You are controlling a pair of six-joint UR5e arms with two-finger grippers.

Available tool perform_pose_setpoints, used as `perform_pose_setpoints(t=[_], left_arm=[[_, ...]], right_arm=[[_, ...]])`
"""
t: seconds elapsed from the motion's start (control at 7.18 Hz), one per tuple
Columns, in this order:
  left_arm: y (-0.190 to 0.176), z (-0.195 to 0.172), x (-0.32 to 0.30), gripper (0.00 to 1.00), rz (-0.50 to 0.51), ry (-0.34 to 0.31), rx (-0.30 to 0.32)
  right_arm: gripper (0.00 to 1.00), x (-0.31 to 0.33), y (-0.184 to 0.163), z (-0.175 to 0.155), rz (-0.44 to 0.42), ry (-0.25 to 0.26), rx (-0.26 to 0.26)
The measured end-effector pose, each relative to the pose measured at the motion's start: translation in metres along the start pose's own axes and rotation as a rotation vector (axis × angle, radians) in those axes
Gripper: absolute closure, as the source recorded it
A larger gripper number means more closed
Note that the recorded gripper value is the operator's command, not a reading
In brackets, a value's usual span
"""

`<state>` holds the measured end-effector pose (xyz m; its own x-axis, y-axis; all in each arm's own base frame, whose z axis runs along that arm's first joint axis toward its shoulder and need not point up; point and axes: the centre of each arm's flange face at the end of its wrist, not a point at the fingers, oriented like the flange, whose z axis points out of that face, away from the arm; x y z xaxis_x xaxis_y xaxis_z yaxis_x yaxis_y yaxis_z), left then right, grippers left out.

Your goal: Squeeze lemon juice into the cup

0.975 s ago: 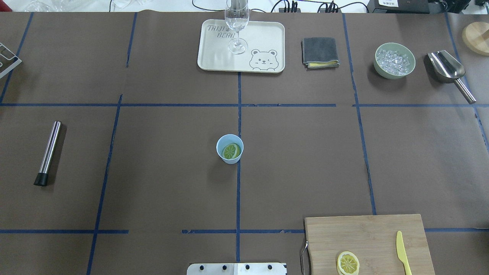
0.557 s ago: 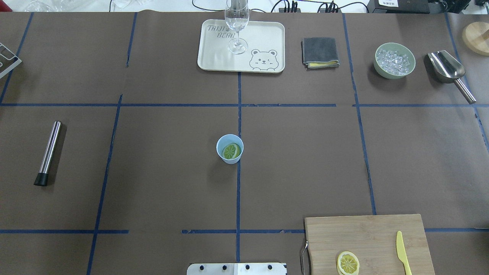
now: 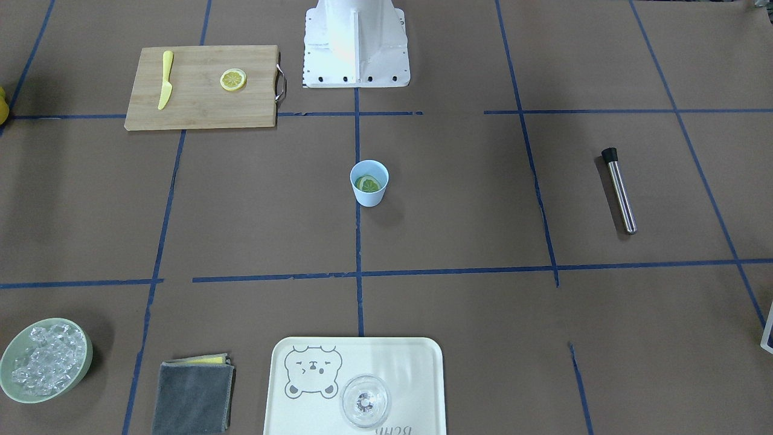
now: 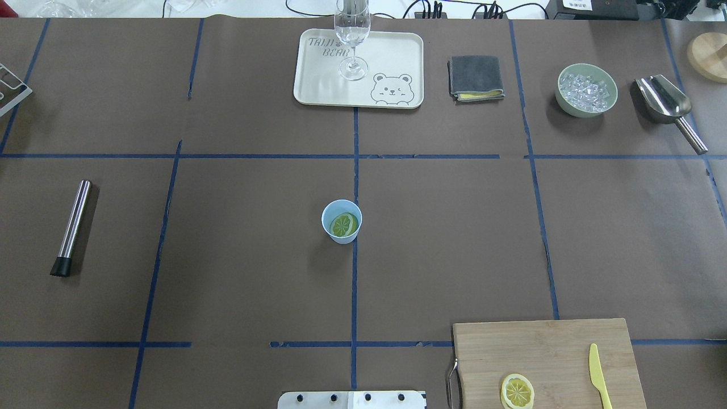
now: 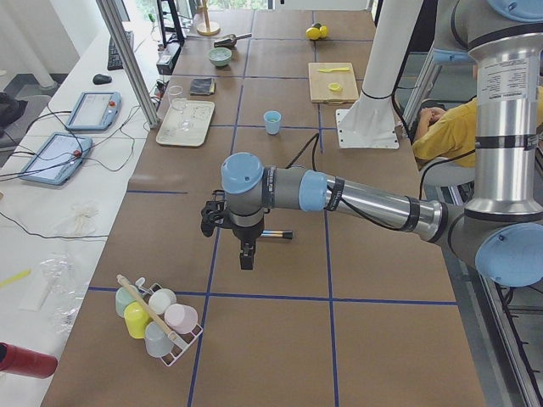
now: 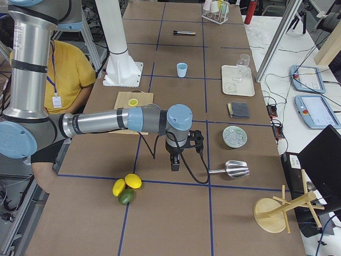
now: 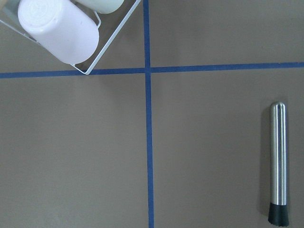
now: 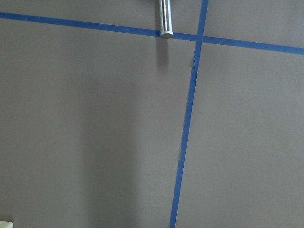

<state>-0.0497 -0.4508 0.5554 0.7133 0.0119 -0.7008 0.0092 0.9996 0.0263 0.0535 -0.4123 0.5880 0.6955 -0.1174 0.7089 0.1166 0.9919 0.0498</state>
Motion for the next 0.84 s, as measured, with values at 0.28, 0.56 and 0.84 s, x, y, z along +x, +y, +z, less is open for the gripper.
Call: perform_pose_setpoints(t=[0.28,0.56,0.84], left_arm=[[0.000,0.007,-0.008,0.00,0.012,0.008,-0.005],[-0.002,0.007,-0.018,0.00,0.070,0.012,0.009],[0.002,-0.002,-0.046,0.00,0.154,0.019,0.033]], right_arm=[[0.00,0.000,0.000,0.000,0.002,0.000,-0.001],[0.00,0.002,0.000,0.001,0.011,0.005,-0.003],[0.00,0.004,-0.002,0.001,0.019,0.027,-0.005]])
